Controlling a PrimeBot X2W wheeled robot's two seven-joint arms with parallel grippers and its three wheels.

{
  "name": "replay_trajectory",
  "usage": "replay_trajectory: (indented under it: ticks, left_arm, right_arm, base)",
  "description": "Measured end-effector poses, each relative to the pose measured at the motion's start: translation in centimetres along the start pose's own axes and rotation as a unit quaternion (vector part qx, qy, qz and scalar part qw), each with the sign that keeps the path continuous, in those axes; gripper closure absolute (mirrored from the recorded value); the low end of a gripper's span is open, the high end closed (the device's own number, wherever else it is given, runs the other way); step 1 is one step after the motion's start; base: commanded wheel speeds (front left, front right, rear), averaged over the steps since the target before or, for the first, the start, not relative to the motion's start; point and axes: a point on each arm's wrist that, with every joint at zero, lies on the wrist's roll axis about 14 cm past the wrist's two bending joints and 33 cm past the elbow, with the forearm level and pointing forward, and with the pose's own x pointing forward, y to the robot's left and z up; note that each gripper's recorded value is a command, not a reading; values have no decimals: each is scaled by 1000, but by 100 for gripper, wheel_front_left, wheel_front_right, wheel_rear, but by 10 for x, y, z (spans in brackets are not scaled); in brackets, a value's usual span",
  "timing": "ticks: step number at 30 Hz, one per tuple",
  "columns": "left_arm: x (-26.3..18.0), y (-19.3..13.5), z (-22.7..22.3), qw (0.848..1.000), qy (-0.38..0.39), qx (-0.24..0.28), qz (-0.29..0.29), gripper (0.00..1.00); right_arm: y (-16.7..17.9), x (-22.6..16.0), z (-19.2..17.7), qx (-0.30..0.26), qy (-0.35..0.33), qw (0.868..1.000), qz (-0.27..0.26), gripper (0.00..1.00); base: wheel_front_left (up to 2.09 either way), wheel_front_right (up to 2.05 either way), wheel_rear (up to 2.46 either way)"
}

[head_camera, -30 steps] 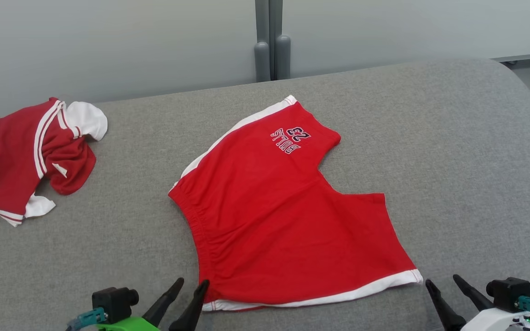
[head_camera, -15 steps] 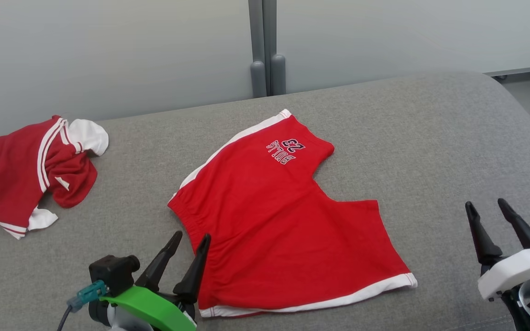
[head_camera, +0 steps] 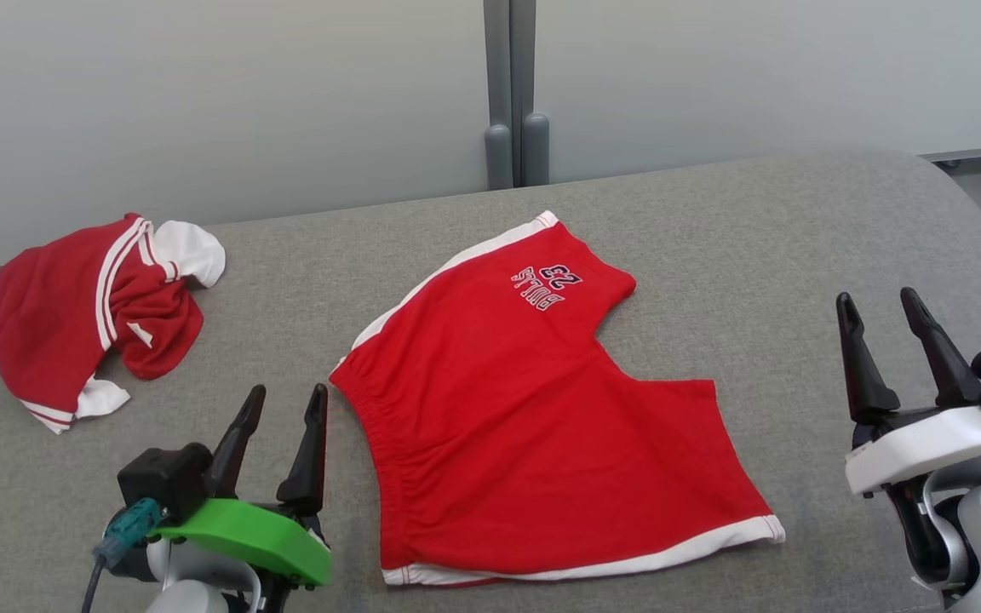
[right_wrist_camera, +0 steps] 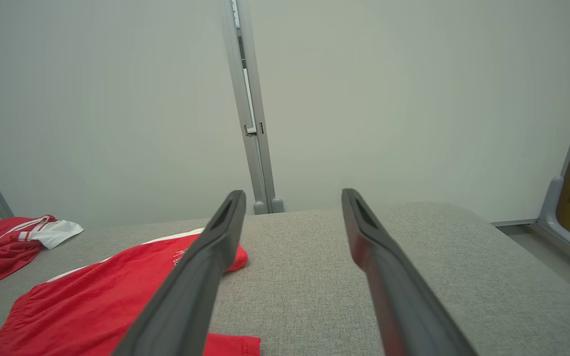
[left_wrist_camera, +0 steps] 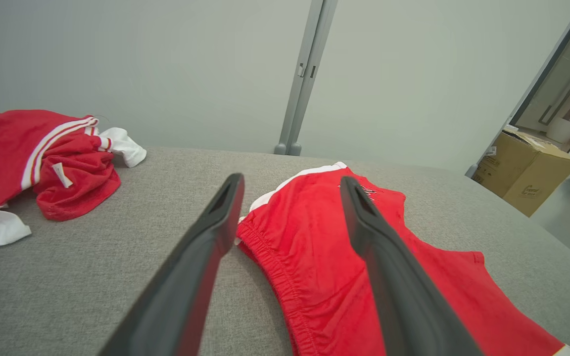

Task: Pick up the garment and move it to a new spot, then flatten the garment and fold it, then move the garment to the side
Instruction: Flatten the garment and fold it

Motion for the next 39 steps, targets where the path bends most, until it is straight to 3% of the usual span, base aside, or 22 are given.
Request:
replay_trajectory:
  ticks: [12, 39]
  left_arm:
    - [-13, 22, 15, 997, -29, 61, 39, 0]
    - [-32, 31, 10, 994, -37, 55, 86, 0]
  right_arm:
    - [31, -2, -14, -16, 15, 999, 25, 0]
    - [46, -7, -30, 14, 34, 999, 18, 0]
  base:
    - [0, 0, 0]
    - [0, 0, 0]
